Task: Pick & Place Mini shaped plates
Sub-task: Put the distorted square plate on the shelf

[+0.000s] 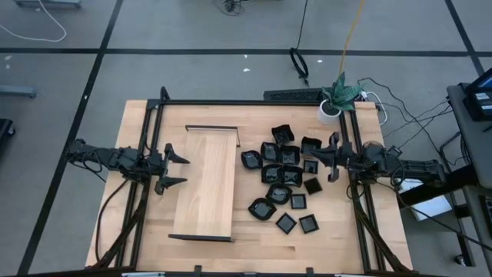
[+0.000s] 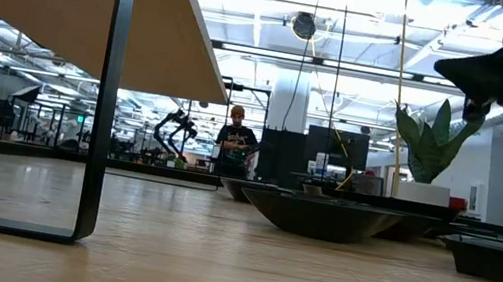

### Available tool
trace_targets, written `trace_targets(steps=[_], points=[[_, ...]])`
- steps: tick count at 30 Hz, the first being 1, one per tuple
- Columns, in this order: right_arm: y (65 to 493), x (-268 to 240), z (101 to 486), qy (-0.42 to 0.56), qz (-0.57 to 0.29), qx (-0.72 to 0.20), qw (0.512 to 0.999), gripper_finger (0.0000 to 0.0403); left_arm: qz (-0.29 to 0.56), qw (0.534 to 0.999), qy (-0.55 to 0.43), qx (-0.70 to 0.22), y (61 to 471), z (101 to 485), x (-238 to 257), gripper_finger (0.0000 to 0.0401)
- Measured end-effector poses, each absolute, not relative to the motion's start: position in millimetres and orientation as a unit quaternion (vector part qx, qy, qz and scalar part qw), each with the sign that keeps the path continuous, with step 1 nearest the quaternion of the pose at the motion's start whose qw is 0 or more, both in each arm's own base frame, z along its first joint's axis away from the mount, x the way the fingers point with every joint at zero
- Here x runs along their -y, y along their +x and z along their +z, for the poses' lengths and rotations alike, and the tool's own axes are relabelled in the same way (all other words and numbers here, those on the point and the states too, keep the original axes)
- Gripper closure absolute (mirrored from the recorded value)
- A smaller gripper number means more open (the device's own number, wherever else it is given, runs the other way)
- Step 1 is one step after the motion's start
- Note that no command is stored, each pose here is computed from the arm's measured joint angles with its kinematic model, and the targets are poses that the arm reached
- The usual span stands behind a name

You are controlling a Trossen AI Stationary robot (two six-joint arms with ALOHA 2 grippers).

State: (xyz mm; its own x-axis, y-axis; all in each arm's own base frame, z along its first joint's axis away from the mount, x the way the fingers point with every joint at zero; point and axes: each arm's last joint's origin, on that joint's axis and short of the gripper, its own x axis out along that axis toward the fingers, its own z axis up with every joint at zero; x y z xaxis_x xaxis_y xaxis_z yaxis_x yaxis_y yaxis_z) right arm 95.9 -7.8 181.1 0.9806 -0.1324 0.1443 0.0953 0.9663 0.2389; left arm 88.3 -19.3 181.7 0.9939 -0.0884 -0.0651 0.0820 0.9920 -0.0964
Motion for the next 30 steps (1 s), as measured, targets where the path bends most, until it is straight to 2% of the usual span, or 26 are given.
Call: trace_targets(steps=[4, 14, 25, 30], points=[[95.0, 7.9, 186.4, 0.195, -0.048, 0.112, 0.973, 0.0399, -0.043, 0.997, -0.047, -0.035, 88.3, 181.6, 19.3, 0.0080], [88.5, 7.5, 206.7, 0.196, -0.024, 0.218, 0.956, 0.0399, -0.043, 0.997, -0.047, -0.035, 88.4, 181.6, 19.3, 0.0080], [93.7, 8.0, 192.1, 0.196, -0.044, 0.141, 0.969, 0.0399, -0.043, 0.997, -0.047, -0.035, 88.4, 181.6, 19.3, 0.0080], [92.9, 11.8, 193.2, 0.196, -0.109, 0.158, 0.962, 0.0395, -0.043, 0.997, -0.047, -0.035, 88.3, 181.6, 19.3, 0.0080]])
